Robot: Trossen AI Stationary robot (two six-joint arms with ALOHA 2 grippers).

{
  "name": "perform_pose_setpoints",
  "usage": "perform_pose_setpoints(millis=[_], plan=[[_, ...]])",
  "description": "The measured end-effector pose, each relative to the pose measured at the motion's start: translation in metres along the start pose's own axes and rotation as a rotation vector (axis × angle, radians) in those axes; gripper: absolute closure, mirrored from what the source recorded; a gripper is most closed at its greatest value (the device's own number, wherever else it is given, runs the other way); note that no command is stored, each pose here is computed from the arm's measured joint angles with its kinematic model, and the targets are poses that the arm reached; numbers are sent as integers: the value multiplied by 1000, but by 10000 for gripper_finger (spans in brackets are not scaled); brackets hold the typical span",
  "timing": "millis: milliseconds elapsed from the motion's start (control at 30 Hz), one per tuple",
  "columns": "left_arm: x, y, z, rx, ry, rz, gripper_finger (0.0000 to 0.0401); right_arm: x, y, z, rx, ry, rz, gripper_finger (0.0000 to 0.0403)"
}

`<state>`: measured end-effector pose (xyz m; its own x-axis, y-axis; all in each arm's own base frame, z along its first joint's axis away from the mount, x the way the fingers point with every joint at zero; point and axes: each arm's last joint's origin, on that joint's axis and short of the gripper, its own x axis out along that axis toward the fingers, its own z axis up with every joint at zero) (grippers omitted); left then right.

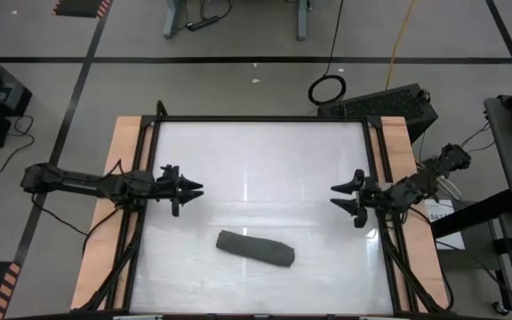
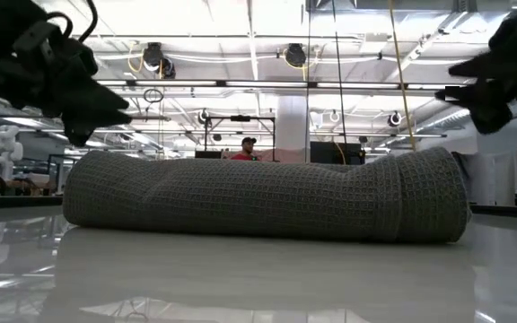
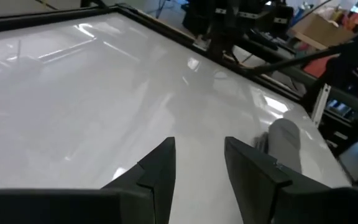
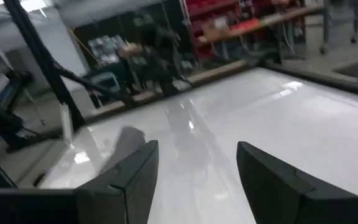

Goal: Roll towel
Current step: Return to Home Position

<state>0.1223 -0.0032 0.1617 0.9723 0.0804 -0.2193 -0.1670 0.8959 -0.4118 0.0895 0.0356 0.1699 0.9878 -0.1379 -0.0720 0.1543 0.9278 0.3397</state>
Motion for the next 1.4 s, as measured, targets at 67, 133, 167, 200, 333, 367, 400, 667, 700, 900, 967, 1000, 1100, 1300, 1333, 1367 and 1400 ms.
perform_pose_setpoints(millis=[67, 133, 167, 200, 333, 367, 400, 667, 700, 900, 967, 1000, 1100, 1300, 1333, 1367, 1400], plan=[[1, 3, -6, -1, -11, 3, 258, 0, 1, 3, -40, -33, 1, 195], [1, 6, -11, 1, -6, 19, 258, 0, -1, 4, -85, -42, -19, 195], [1, 7, -12, 2, -7, 28, 258, 0, -1, 4, -103, -42, -27, 195], [1, 8, -14, 3, -6, 43, 258, 0, -2, 4, -113, -42, -33, 195], [1, 11, -14, 6, -29, 113, 258, 0, -3, 3, -119, -32, -35, 195], [1, 11, -14, 11, -39, 126, 258, 0, -3, 3, -121, -29, -33, 195], [1, 11, -14, 20, -45, 136, 258, 0, -3, 3, -126, -28, -33, 195], [1, 12, -13, 112, -54, 161, 258, 0, -3, 3, -197, -32, -38, 195], [1, 12, -13, 129, -53, 162, 258, 0, -3, 3, -197, -32, -39, 195], [1, 12, -10, 220, -91, 200, 258, 0, -3, 3, -196, -32, -39, 195], [1, 11, -7, 229, -126, 208, 258, 0, -3, 3, -195, -32, -39, 195], [0, 10, -5, 227, -141, 204, 258, 0, -3, 3, -195, -32, -39, 195], [0, 9, -4, 218, -156, 198, 258, 0, -3, 3, -185, -32, -38, 195], [0, 9, -4, 218, -155, 198, 258, 0, -3, 3, -193, -32, -39, 195], [0, 9, -4, 218, -155, 198, 258, 0, -3, 3, -193, -32, -39, 195], [0, 9, -4, 218, -154, 198, 258, 0, -3, 3, -193, -32, -38, 195], [0, 9, -4, 218, -154, 197, 258, 0, -3, 3, -193, -31, -38, 195]])
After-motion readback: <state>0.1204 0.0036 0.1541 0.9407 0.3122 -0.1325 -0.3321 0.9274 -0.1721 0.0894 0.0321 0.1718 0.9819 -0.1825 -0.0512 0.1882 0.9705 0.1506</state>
